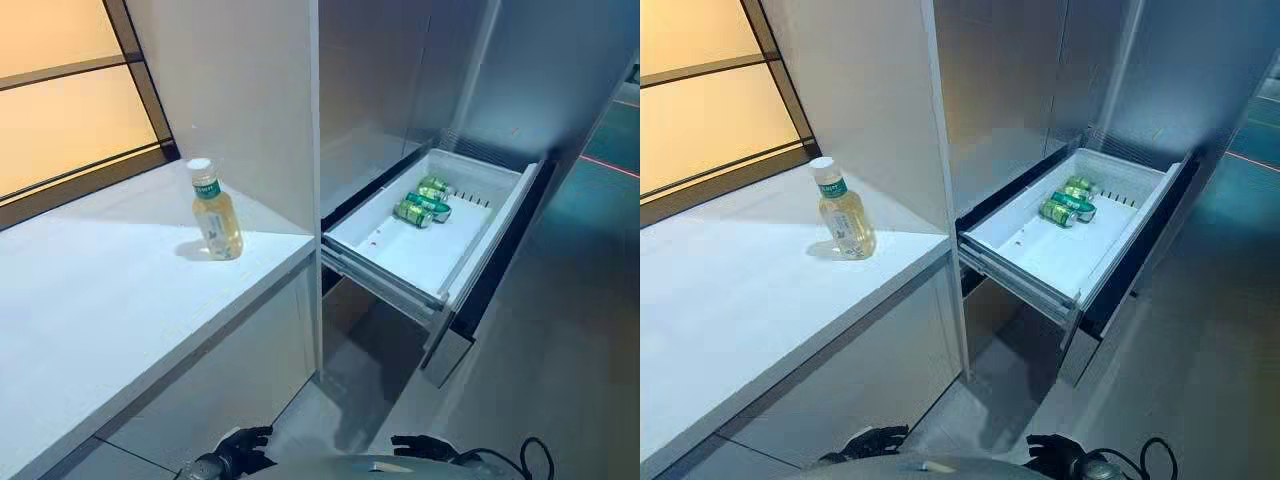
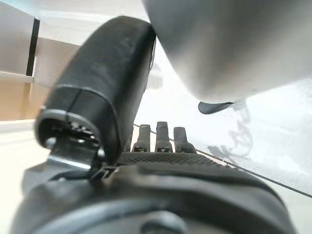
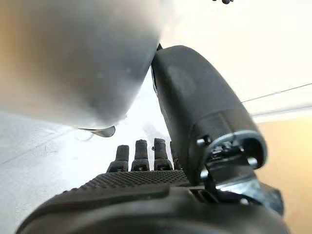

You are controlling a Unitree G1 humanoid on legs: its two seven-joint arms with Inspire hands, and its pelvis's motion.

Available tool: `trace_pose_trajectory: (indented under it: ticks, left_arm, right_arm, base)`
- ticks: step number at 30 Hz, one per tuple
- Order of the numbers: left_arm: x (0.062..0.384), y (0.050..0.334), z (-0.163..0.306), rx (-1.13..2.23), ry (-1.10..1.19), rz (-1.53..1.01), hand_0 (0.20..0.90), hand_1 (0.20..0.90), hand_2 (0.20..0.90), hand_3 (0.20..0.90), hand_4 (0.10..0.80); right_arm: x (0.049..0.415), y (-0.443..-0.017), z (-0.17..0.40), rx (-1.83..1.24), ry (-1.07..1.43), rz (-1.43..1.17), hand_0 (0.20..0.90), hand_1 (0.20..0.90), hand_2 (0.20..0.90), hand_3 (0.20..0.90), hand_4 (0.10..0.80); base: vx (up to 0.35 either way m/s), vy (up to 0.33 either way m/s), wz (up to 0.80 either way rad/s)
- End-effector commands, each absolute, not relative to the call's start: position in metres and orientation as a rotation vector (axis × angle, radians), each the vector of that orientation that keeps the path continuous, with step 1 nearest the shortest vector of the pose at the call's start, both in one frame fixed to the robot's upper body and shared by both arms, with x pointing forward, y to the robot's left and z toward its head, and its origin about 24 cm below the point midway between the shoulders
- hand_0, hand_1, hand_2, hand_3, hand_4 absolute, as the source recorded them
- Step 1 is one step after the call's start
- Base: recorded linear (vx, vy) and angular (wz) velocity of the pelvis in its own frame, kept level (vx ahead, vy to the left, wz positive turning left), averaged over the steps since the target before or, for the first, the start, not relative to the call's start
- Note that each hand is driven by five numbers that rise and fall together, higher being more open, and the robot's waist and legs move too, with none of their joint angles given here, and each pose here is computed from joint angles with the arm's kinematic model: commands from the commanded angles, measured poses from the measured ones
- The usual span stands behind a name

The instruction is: Put drinks into fridge and close the fridge

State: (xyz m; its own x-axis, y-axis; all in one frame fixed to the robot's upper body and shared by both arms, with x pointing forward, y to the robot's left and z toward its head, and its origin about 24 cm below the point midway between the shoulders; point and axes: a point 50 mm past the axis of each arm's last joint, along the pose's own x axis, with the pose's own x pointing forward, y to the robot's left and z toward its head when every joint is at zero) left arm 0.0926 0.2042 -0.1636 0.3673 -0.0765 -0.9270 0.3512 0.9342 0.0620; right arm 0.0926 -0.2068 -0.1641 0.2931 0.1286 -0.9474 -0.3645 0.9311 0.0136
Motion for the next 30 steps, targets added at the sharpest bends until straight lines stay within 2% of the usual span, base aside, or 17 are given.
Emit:
trace_pose_trajectory:
  ticks: [1, 8, 10, 14, 16, 17, 19, 20, 23, 25, 26, 27, 28, 30]
  left_arm:
    - [0.107, 0.188, -0.162, 0.201, 1.108, -0.306, 0.900, 0.900, 0.900, 0.900, 0.800]
    - [0.117, 0.192, -0.158, 0.049, 1.045, -0.200, 0.900, 0.900, 0.900, 0.900, 0.800]
    - [0.125, 0.191, -0.153, -0.052, 0.989, -0.246, 0.900, 0.900, 0.900, 0.900, 0.800]
    - [0.141, 0.187, -0.141, -0.062, 0.902, -0.420, 0.900, 0.900, 0.900, 0.900, 0.800]
    - [0.165, 0.175, -0.122, -0.081, 0.840, -0.653, 0.900, 0.900, 0.900, 0.900, 0.800]
    - [0.170, 0.172, -0.116, -0.097, 0.826, -0.693, 0.900, 0.900, 0.900, 0.900, 0.800]
    - [0.203, 0.158, -0.069, -0.331, 0.673, -0.918, 0.900, 0.900, 0.900, 0.900, 0.800]
    - [0.204, 0.158, -0.067, -0.344, 0.663, -0.927, 0.900, 0.900, 0.900, 0.900, 0.800]
    - [0.241, 0.130, 0.026, -0.658, 0.287, -1.124, 0.900, 0.900, 0.900, 0.900, 0.800]
    - [0.252, 0.125, 0.077, -0.776, 0.028, -1.130, 0.900, 0.900, 0.900, 0.900, 0.800]
    - [0.254, 0.125, 0.084, -0.798, -0.007, -1.124, 0.900, 0.900, 0.900, 0.900, 0.800]
    - [0.259, 0.131, 0.102, -0.831, -0.161, -1.073, 0.900, 0.900, 0.900, 0.900, 0.800]
    - [0.268, 0.146, 0.130, -0.834, -0.349, -0.887, 0.900, 0.900, 0.900, 0.900, 0.800]
    - [0.275, 0.174, 0.158, -0.744, -0.584, -0.567, 0.900, 0.900, 0.900, 0.900, 0.800]
  right_arm:
    - [0.101, -0.197, -0.165, -0.230, 1.230, 0.397, 0.900, 0.900, 0.900, 0.900, 0.800]
    - [0.101, -0.200, -0.164, -0.227, 1.230, 0.390, 0.900, 0.900, 0.900, 0.900, 0.800]
    - [0.103, -0.203, -0.163, -0.226, 1.230, 0.388, 0.900, 0.900, 0.900, 0.900, 0.800]
    - [0.110, -0.215, -0.158, -0.236, 1.231, 0.384, 0.900, 0.900, 0.900, 0.900, 0.800]
    - [0.118, -0.227, -0.153, -0.254, 1.228, 0.388, 0.900, 0.900, 0.900, 0.900, 0.800]
    - [0.119, -0.229, -0.152, -0.257, 1.227, 0.388, 0.900, 0.900, 0.900, 0.900, 0.800]
    - [0.126, -0.237, -0.147, -0.270, 1.221, 0.392, 0.900, 0.900, 0.900, 0.900, 0.800]
    - [0.126, -0.237, -0.147, -0.270, 1.221, 0.392, 0.900, 0.900, 0.900, 0.900, 0.800]
    - [0.126, -0.237, -0.145, -0.264, 1.216, 0.390, 0.900, 0.900, 0.900, 0.900, 0.800]
    - [0.123, -0.231, -0.147, -0.254, 1.217, 0.393, 0.900, 0.900, 0.900, 0.900, 0.800]
    - [0.122, -0.229, -0.147, -0.252, 1.217, 0.394, 0.900, 0.900, 0.900, 0.900, 0.800]
    - [0.119, -0.225, -0.149, -0.245, 1.219, 0.397, 0.900, 0.900, 0.900, 0.900, 0.800]
    - [0.116, -0.220, -0.151, -0.234, 1.222, 0.398, 0.900, 0.900, 0.900, 0.900, 0.800]
    - [0.110, -0.212, -0.155, -0.218, 1.229, 0.394, 0.900, 0.900, 0.900, 0.900, 0.800]
  base:
    - [0.000, 0.000, 0.00]
    - [0.000, 0.000, 0.00]
    - [0.000, 0.000, 0.00]
    - [0.000, 0.000, 0.00]
    - [-0.028, 0.040, 0.00]
    - [-0.030, 0.041, 0.00]
    - [-0.032, 0.031, 0.00]
    - [0.000, 0.000, 0.00]
    - [-0.006, -0.008, 0.03]
    - [0.010, -0.025, 0.09]
    - [0.015, -0.036, 0.09]
    - [0.026, -0.039, 0.06]
    - [0.036, -0.044, 0.02]
    - [0.045, -0.042, -0.01]
